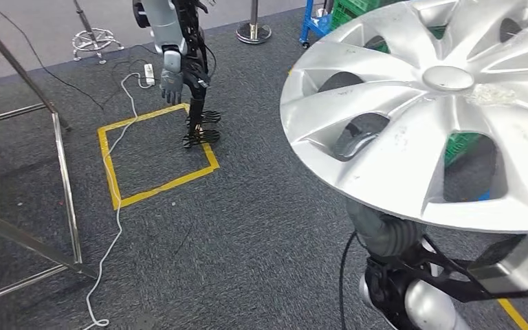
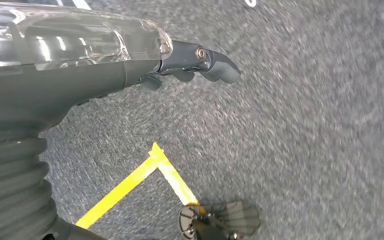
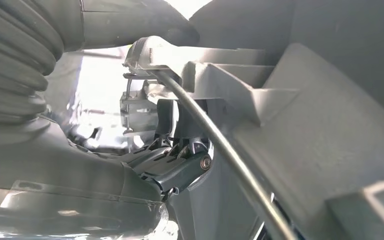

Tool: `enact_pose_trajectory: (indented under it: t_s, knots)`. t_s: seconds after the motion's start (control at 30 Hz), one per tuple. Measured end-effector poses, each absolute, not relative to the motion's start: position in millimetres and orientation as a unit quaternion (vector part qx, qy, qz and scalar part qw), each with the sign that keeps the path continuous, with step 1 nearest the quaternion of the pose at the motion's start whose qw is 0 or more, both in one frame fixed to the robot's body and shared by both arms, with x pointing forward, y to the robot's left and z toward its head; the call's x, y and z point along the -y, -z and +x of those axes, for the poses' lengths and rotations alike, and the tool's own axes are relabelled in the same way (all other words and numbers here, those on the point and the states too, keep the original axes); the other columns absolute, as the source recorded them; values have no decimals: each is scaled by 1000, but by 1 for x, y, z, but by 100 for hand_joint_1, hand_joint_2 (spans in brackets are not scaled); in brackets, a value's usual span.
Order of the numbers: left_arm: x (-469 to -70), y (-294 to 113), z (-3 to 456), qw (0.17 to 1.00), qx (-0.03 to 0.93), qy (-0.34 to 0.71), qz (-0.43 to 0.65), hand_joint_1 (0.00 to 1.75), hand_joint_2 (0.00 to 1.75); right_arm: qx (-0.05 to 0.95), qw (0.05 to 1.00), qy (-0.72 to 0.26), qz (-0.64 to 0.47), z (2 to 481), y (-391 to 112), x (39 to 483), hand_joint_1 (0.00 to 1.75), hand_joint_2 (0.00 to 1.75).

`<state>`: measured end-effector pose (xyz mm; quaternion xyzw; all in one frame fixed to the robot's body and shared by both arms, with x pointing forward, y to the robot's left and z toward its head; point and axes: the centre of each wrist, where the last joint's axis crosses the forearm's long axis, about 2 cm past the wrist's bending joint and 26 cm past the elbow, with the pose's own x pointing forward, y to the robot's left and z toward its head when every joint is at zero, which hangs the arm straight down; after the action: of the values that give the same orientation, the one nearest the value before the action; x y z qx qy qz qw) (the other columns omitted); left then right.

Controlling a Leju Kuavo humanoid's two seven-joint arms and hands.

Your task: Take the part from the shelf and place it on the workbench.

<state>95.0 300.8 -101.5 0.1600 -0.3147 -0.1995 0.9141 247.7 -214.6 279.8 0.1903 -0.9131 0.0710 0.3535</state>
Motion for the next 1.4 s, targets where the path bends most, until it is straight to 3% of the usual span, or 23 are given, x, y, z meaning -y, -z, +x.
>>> enact_pose_trajectory:
  t_s: [0.63,1.4]
  knots:
    - [-311,102,90,915,308,201,166,0,175,910,362,-77,187,257,-277,209,175,175]
    - [-318,102,91,915,310,191,173,0,175,911,363,-69,180,230,-269,220,175,175]
